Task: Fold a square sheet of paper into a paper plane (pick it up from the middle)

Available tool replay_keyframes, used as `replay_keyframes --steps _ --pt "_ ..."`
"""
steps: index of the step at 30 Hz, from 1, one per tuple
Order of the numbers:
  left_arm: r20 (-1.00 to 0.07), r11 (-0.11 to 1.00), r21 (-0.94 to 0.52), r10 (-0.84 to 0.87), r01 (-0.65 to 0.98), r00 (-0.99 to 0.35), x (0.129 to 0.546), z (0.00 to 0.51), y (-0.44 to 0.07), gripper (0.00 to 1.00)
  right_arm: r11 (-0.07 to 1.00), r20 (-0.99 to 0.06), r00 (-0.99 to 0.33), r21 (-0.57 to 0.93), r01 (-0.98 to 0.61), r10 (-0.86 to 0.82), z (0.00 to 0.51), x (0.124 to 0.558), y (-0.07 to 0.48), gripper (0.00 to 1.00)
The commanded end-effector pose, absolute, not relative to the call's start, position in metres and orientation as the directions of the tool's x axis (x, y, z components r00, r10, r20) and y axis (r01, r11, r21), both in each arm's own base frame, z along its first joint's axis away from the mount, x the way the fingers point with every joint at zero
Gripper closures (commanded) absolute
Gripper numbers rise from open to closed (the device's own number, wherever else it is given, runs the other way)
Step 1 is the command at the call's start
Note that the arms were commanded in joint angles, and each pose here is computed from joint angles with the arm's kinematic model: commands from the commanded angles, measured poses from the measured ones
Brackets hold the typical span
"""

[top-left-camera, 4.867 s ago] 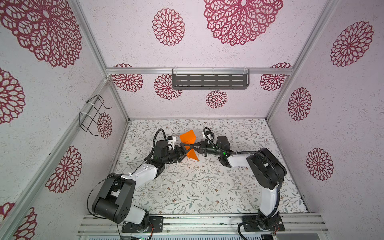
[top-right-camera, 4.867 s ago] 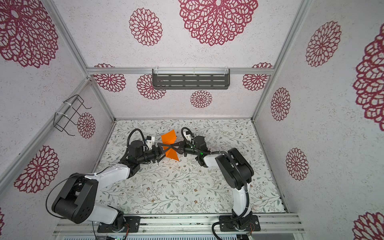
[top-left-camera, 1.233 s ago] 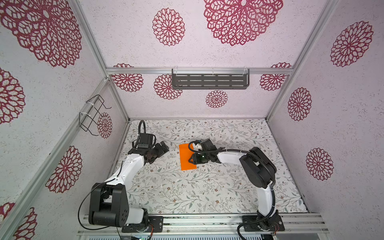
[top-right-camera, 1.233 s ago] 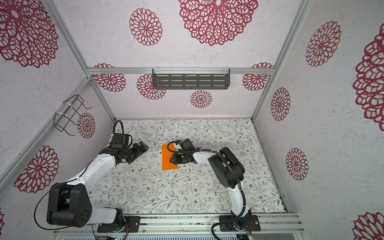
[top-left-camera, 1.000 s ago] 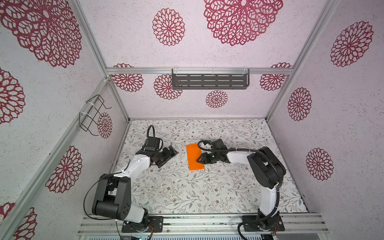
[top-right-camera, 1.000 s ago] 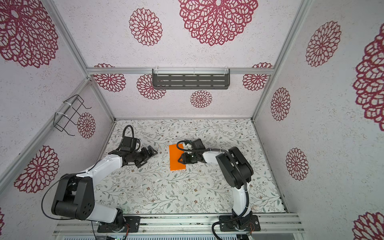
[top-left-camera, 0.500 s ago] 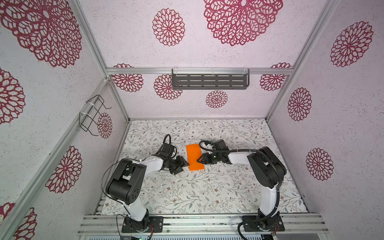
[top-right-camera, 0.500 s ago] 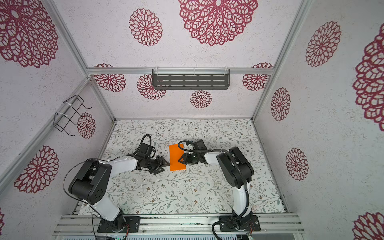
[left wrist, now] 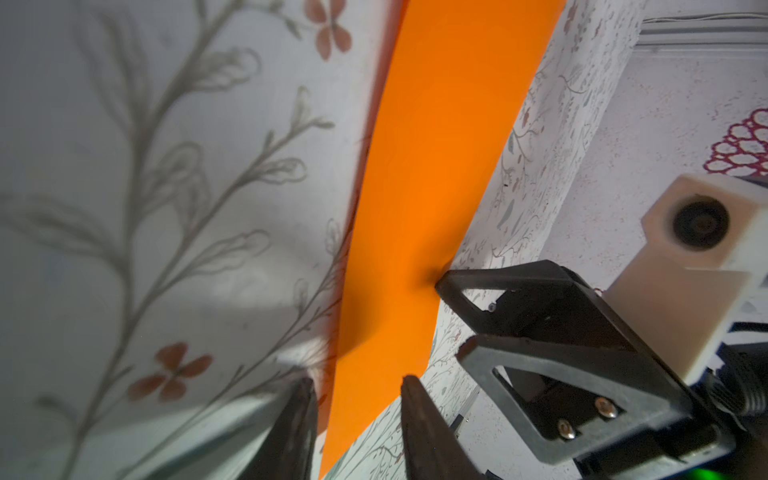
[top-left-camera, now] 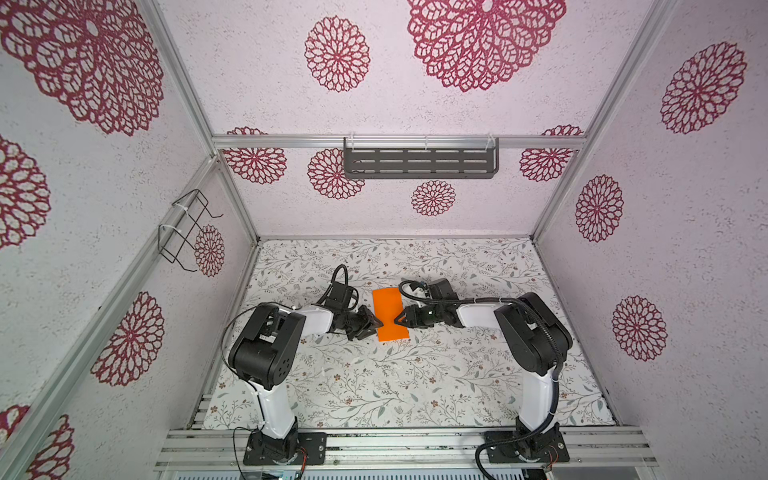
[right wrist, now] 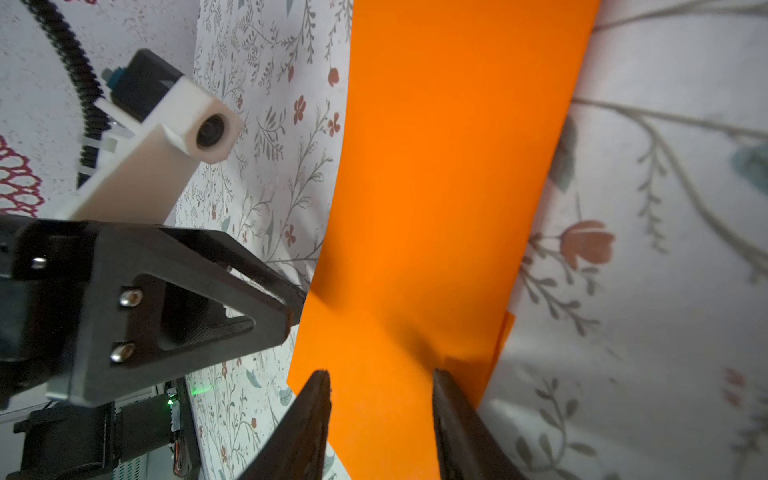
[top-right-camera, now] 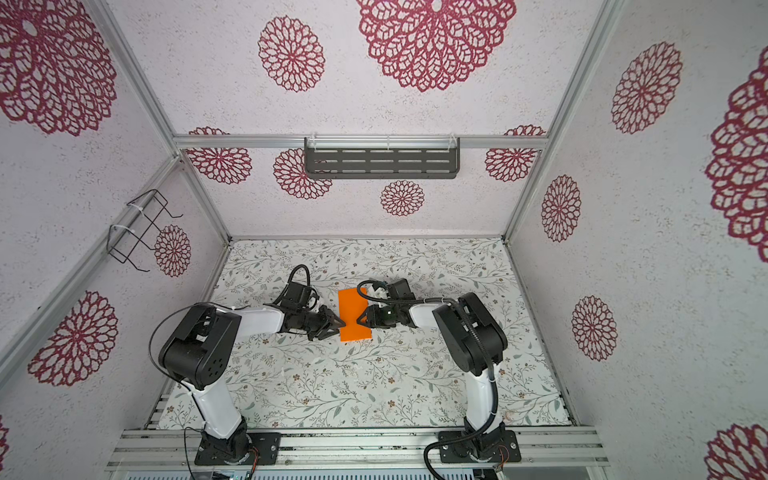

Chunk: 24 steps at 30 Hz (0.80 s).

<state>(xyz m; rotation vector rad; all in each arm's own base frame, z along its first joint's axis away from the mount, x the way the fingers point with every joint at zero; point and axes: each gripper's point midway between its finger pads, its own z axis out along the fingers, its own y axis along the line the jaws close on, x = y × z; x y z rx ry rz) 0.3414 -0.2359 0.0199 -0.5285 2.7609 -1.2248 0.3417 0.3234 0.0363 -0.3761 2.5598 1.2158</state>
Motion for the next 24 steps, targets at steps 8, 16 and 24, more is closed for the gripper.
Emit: replay_keyframes --steps 8,16,24 --pt "0.024 0.545 -0.810 -0.333 -0.214 -0.943 0.369 0.030 -0.248 0.68 0.641 -0.243 -0.961 0.718 -0.270 -0.133 0.001 0.324 0.312 0.54" --pt "0.033 0.503 -0.836 -0.351 -0.218 -0.936 0.374 0.028 -0.244 0.75 0.632 -0.257 -0.956 0.720 -0.287 -0.142 0.002 0.328 0.310 0.53" --pt "0.097 0.548 -0.786 -0.346 -0.286 -0.933 0.367 0.009 -0.241 0.92 0.641 -0.373 -0.915 0.666 -0.381 -0.157 0.025 0.345 0.311 0.47"
